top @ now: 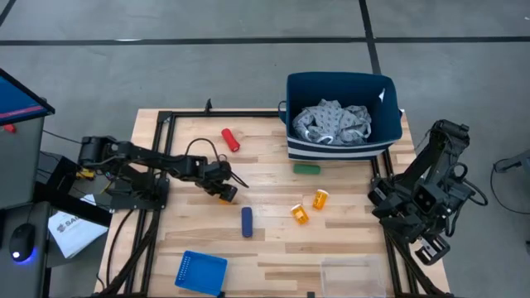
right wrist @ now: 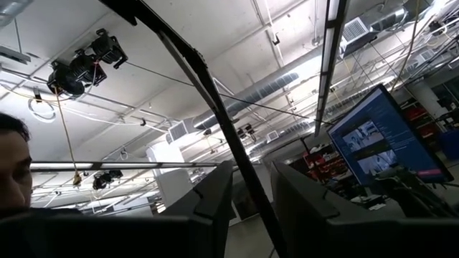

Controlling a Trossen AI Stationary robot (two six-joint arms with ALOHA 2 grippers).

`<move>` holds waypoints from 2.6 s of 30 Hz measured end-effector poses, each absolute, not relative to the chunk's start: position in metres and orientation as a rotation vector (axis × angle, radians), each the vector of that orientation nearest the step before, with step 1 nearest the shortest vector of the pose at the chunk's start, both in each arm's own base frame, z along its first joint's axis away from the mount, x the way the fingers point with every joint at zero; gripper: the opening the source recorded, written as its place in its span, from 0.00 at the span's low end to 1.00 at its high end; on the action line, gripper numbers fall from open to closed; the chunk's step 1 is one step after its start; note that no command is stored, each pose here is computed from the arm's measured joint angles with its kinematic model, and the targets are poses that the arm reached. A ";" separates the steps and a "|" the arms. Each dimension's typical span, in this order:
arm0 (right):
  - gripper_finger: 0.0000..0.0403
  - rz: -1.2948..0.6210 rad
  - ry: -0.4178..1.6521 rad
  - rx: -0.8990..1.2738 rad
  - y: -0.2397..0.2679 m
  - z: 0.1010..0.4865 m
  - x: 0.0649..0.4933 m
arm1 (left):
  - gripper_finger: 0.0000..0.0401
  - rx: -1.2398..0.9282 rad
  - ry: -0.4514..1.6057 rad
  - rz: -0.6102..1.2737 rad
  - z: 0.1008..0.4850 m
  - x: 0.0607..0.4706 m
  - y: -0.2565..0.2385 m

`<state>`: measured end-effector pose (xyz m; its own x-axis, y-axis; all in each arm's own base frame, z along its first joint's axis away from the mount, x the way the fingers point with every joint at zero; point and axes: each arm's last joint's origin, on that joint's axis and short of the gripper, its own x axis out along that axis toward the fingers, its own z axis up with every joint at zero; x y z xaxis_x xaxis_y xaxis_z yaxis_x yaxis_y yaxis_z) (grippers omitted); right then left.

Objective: Pick & place medical supplies in basket/bin
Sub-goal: Put the left orange pill bottle into the blue basket, then put the right orange pill bottle into the blue basket

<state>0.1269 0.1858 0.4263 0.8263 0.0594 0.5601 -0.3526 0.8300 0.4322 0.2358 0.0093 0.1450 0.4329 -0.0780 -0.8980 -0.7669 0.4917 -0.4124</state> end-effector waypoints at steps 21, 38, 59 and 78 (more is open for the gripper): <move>0.24 0.234 -0.564 0.554 0.186 0.427 0.127 | 0.46 -0.853 1.025 -0.462 0.236 0.173 -0.101; 0.24 0.221 -0.573 0.564 0.183 0.427 0.130 | 0.47 -0.688 1.112 -0.449 0.186 0.170 -0.185; 0.24 0.266 -0.566 0.594 0.185 0.426 0.129 | 0.60 -0.752 1.010 -0.535 0.202 0.171 -0.188; 0.24 0.261 -0.567 0.585 0.185 0.426 0.130 | 0.61 -0.685 0.656 -0.044 0.229 0.212 -0.071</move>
